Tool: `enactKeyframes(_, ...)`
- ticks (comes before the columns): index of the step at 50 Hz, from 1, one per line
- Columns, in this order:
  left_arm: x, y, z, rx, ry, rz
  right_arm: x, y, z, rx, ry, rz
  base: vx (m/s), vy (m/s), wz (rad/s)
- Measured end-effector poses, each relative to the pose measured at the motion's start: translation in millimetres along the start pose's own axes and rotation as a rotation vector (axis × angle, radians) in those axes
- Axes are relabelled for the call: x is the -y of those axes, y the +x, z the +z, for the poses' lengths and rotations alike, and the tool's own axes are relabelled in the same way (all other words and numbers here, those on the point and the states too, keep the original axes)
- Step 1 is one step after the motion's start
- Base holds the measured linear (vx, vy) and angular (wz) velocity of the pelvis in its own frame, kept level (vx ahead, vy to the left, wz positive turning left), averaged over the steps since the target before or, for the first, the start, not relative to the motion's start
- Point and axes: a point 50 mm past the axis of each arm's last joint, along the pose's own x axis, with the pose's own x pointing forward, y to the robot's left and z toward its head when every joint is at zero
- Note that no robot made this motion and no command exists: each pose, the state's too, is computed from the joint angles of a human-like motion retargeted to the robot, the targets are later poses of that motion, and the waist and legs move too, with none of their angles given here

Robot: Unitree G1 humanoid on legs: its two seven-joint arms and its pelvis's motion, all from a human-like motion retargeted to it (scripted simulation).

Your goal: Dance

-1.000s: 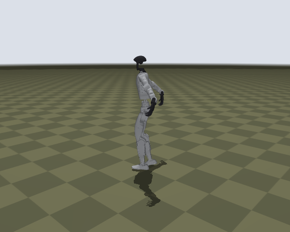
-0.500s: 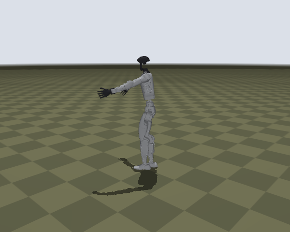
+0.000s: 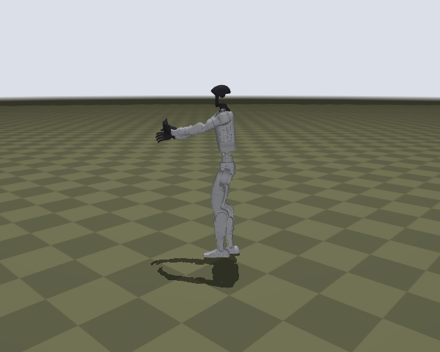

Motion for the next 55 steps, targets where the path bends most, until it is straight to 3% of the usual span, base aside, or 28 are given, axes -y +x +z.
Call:
enactKeyframes(11,-8.0,-9.0,-2.5,0.029,-0.127,-0.023,-1.4,-3.0,-2.0,0.049,0.344,0.152,0.00,0.00,0.00)
enactKeyframes(20,-11.5,-10.5,5.2,0.018,-0.081,-0.049,-5.4,-2.2,-0.1,0.031,0.348,0.242,0.00,0.00,0.00)
enactKeyframes(38,-9.1,-2.1,2.2,0.040,-0.032,0.133,12.5,-0.3,-0.9,-0.015,0.336,0.036,0.00,0.00,0.00)
enactKeyframes(55,-12.0,-6.1,-5.4,-0.002,-0.066,0.136,11.0,-1.0,-5.6,-0.054,0.334,0.034,0.00,0.00,0.00)
